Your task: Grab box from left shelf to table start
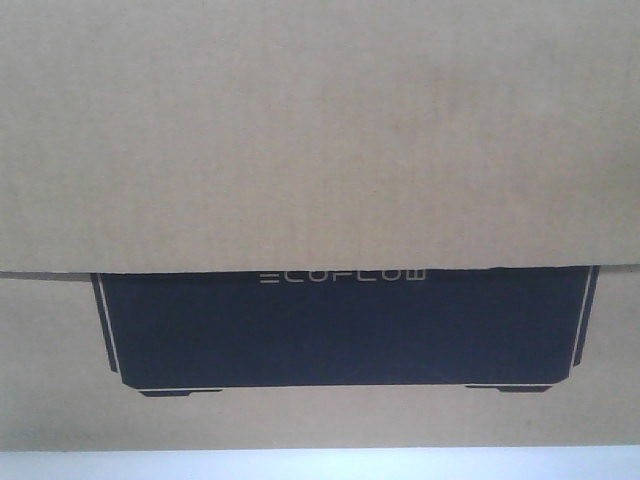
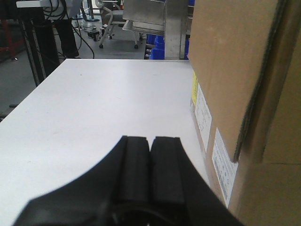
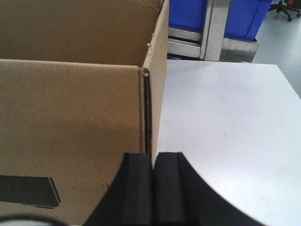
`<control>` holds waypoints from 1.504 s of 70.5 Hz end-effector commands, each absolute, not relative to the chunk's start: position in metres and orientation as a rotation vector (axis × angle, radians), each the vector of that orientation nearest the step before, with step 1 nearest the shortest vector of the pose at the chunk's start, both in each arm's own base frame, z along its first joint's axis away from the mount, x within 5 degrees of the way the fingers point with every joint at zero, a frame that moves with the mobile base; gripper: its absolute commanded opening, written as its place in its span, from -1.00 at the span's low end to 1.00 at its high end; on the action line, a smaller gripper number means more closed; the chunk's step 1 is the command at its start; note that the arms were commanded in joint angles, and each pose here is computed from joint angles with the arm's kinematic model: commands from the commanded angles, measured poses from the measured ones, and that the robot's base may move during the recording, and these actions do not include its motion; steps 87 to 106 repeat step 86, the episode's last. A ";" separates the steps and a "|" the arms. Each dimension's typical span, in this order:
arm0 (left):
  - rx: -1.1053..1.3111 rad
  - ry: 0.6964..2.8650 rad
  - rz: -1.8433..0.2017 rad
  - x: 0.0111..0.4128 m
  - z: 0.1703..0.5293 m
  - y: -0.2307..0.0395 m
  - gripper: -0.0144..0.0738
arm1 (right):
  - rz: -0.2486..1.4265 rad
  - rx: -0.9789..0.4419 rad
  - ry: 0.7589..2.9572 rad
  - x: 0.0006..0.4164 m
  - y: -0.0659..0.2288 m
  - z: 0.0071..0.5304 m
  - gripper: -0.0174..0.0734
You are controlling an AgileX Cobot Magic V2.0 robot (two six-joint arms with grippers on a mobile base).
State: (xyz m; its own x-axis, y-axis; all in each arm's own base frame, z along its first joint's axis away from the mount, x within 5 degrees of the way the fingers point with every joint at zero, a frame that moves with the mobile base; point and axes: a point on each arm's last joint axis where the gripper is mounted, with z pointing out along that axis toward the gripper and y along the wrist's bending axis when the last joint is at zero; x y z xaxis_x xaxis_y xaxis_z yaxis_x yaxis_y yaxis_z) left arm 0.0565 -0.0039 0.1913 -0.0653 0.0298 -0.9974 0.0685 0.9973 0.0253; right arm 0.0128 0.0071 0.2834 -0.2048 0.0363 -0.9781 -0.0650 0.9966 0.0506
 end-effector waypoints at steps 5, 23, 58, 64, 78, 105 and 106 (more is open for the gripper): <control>0.063 1.520 -0.035 0.055 0.202 -0.004 -0.90 | 0.034 -0.014 1.654 0.015 0.004 0.298 -0.49; 0.063 1.520 -0.035 0.055 0.202 -0.004 -0.90 | -0.068 -0.039 1.583 0.041 -0.001 0.251 -0.49; 0.063 1.520 -0.035 0.055 0.202 -0.004 -0.90 | 0.057 0.065 1.565 0.056 0.000 0.197 -0.49; 0.063 1.520 -0.035 0.055 0.202 -0.004 -0.90 | 0.055 0.065 1.564 0.056 0.000 0.197 -0.49; 0.063 1.520 -0.035 0.055 0.202 -0.004 -0.90 | 0.055 0.065 1.564 0.056 0.000 0.197 -0.49; 0.063 1.520 -0.035 0.055 0.202 -0.004 -0.90 | 0.055 0.065 1.564 0.056 0.000 0.197 -0.49; 0.063 1.520 -0.035 0.055 0.202 -0.004 -0.90 | 0.055 0.065 1.564 0.056 0.000 0.197 -0.49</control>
